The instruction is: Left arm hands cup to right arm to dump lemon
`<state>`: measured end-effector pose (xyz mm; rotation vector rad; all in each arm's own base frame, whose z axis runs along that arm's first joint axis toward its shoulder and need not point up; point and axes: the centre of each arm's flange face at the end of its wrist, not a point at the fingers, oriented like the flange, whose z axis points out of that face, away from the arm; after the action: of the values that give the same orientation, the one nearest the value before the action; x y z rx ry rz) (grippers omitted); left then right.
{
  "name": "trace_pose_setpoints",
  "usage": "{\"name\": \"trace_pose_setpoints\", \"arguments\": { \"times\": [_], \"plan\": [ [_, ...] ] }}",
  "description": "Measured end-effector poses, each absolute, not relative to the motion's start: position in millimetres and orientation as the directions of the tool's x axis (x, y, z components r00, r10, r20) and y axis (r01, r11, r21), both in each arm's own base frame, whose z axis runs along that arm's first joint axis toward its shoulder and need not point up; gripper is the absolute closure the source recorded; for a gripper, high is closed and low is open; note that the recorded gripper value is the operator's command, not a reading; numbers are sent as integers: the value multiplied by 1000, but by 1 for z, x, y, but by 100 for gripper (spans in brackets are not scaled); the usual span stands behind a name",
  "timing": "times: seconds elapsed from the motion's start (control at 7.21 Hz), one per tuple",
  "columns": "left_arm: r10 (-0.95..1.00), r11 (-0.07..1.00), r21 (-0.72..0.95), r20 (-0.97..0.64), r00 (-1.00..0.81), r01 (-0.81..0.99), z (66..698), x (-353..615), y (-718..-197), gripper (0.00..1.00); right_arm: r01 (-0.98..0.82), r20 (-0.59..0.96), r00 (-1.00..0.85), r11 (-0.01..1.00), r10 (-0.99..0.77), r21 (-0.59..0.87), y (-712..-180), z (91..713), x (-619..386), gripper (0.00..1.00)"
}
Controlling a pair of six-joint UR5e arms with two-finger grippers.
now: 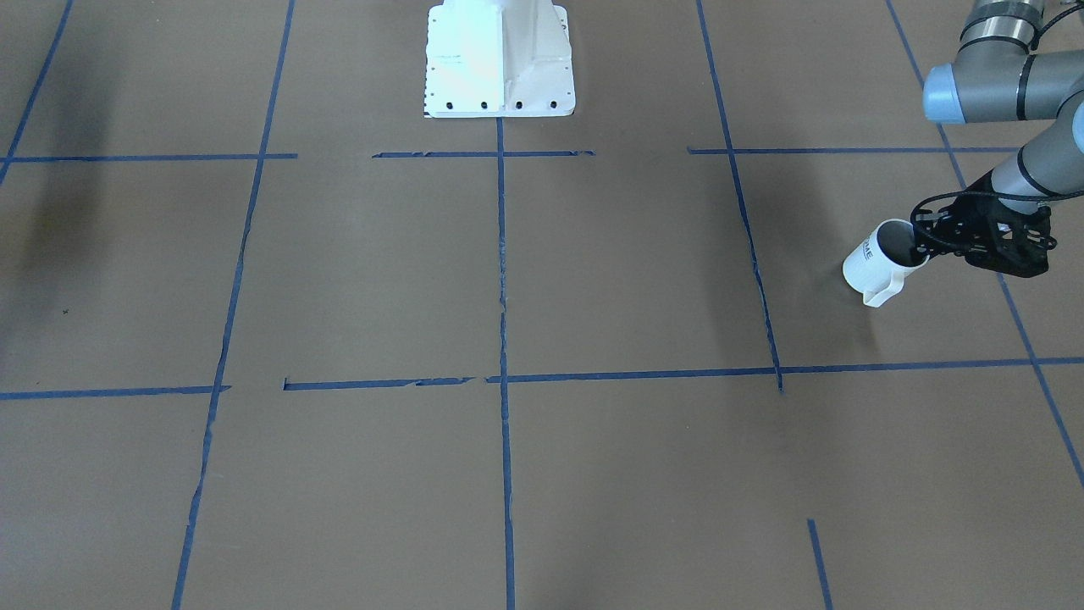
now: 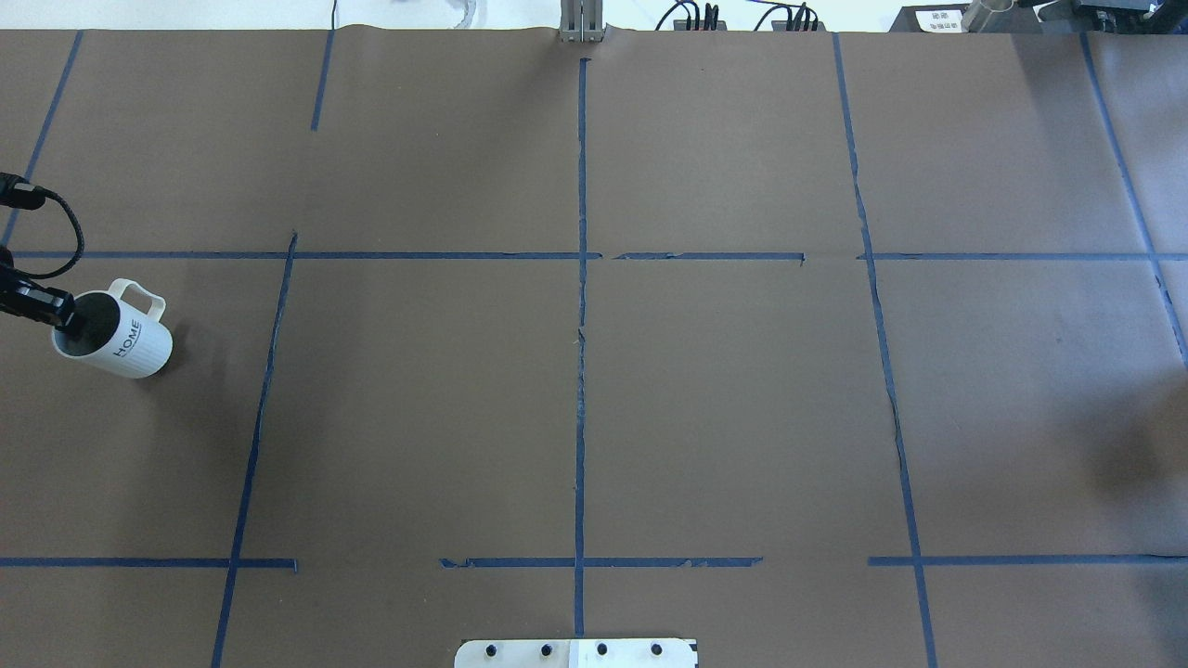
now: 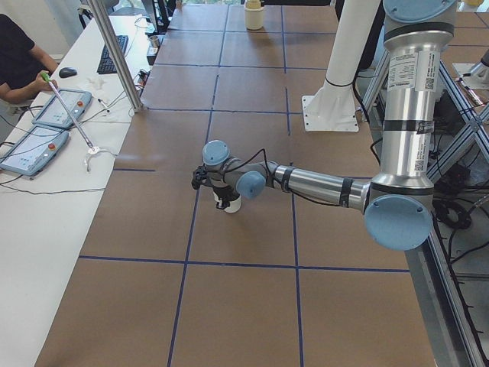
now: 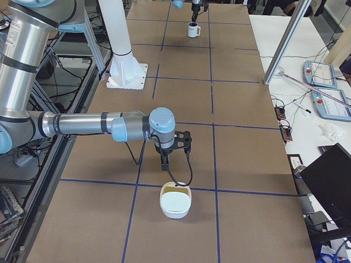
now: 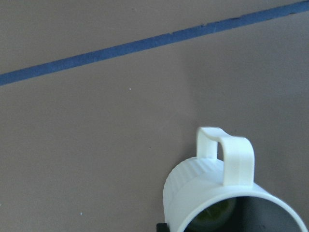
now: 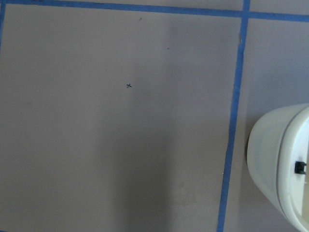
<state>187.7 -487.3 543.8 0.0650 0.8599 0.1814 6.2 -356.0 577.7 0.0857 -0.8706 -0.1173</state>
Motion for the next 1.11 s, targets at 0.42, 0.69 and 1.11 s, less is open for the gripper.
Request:
{"name": "trace_pose_setpoints", "arguments": {
  "times": [0.42, 0.69, 1.11],
  "plan": [
    [-64, 996, -12, -775, 629, 87, 409, 204, -503, 100, 20, 805, 558, 973, -201, 229, -376, 524, -68, 0],
    [-218, 975, -134, -718, 661, 176, 318, 272, -497, 100, -24, 812, 509, 938, -286, 345, -394, 476, -130, 0],
    [-322, 947, -249, -677, 662, 205, 208, 361, -472, 100, -154, 795, 519, 880, -315, 449, -405, 396, -258, 0]
  ]
}}
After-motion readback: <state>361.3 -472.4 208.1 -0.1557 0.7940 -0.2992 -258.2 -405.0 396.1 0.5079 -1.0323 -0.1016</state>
